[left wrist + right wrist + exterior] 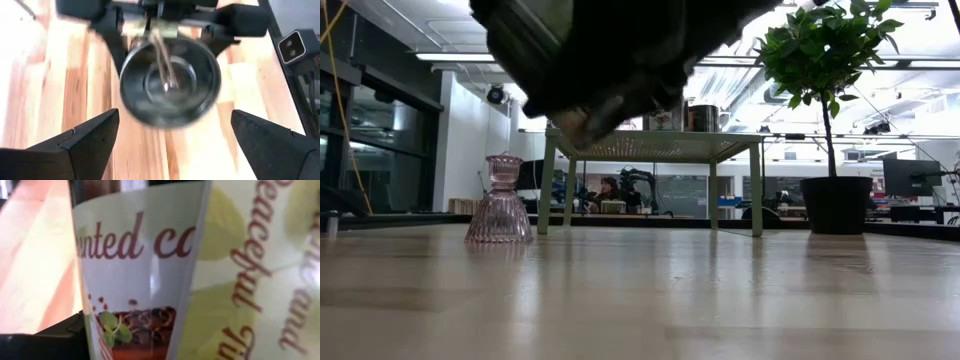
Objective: Pick & Place candle stick holders
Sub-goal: Put the silver candle on the shelf
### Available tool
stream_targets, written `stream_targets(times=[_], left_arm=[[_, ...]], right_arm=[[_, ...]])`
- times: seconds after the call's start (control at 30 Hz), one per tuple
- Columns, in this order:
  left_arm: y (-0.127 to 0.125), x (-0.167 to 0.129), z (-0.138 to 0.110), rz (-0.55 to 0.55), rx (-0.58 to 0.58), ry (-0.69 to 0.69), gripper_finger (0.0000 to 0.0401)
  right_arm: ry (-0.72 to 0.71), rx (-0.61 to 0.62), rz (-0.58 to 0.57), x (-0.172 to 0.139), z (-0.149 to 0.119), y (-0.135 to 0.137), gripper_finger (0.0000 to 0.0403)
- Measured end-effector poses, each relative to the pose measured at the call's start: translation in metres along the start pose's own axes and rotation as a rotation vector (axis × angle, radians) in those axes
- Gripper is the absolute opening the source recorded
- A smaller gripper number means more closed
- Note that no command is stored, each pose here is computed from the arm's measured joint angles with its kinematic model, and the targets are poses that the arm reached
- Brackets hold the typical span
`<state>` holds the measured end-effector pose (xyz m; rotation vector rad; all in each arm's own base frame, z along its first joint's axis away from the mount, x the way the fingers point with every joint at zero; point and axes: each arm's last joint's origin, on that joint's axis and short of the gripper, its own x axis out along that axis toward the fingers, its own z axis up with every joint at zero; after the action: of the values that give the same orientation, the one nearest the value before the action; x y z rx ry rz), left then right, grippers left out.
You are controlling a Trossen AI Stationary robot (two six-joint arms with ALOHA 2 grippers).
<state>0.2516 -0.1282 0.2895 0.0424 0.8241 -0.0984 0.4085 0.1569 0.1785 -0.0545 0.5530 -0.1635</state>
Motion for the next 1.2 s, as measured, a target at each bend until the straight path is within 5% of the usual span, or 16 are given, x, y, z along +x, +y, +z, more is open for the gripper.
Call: stream_targets(times=[0.27,0.7,1.03,1.2], left_arm=[[0.006,-0.014,-0.004,0.027,-0.073,0.016,0.0376],[0.012,-0.015,-0.016,0.144,-0.085,0.111,0.0376],[0.014,0.000,-0.033,0.208,-0.068,0.118,0.0376],[0.014,0.013,-0.040,0.215,-0.077,0.057,0.0376]], right_arm=[[-0.011,-0.025,-0.133,-0.015,0.005,0.001,0.0341],[0.048,0.060,-0.607,-0.085,-0.002,-0.028,0.0341],[-0.243,0.236,-0.719,-0.145,-0.041,-0.054,0.0341],[-0.297,0.232,-0.750,-0.147,-0.057,-0.071,0.0341]])
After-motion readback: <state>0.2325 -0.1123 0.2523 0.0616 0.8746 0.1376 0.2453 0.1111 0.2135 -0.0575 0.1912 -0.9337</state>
